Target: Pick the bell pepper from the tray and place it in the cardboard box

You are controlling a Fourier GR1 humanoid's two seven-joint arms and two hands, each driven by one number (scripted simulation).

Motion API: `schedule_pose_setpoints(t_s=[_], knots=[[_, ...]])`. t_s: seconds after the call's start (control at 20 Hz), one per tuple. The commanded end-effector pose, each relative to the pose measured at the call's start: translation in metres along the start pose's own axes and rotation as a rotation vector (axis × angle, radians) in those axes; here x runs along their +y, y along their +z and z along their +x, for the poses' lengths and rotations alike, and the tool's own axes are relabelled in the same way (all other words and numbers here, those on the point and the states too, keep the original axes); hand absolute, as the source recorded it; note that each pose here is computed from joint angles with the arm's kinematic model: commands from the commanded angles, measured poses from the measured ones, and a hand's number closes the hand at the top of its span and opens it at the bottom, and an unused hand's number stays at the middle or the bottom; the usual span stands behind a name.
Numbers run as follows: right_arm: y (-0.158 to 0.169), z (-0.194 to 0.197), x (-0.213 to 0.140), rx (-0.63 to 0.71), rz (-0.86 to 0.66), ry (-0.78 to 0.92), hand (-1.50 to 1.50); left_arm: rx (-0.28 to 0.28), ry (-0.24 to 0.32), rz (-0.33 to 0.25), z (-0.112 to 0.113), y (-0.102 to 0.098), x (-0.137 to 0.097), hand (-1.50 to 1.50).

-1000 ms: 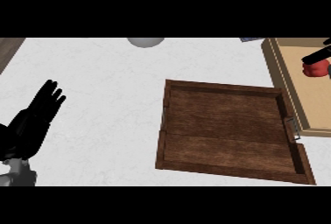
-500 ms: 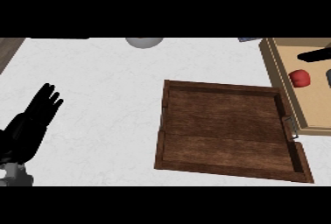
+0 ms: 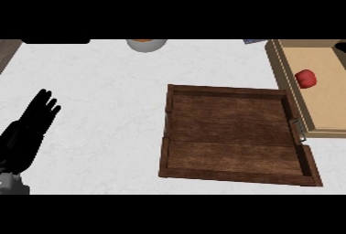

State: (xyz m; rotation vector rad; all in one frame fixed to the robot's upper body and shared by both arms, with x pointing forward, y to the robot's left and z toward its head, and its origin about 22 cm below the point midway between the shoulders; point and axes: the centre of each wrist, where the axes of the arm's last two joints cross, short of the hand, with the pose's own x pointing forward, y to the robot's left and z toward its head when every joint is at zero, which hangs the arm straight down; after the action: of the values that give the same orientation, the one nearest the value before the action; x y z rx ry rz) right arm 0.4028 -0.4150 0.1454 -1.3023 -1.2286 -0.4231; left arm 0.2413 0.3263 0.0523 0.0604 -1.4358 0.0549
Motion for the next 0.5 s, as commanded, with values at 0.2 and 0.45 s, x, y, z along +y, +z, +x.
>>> schedule_pose_setpoints(t_s=[0.2, 0.45], knots=[[-0.001, -0.043, -0.060, 0.006, -0.025, -0.125, -1.50, 0.017, 0.003, 0.037, 0.000, -0.004, 0.006, 0.00], [-0.015, -0.046, -0.109, -0.007, 0.019, -0.105, -1.50, 0.001, -0.002, 0.000, -0.012, 0.018, -0.007, 0.00]])
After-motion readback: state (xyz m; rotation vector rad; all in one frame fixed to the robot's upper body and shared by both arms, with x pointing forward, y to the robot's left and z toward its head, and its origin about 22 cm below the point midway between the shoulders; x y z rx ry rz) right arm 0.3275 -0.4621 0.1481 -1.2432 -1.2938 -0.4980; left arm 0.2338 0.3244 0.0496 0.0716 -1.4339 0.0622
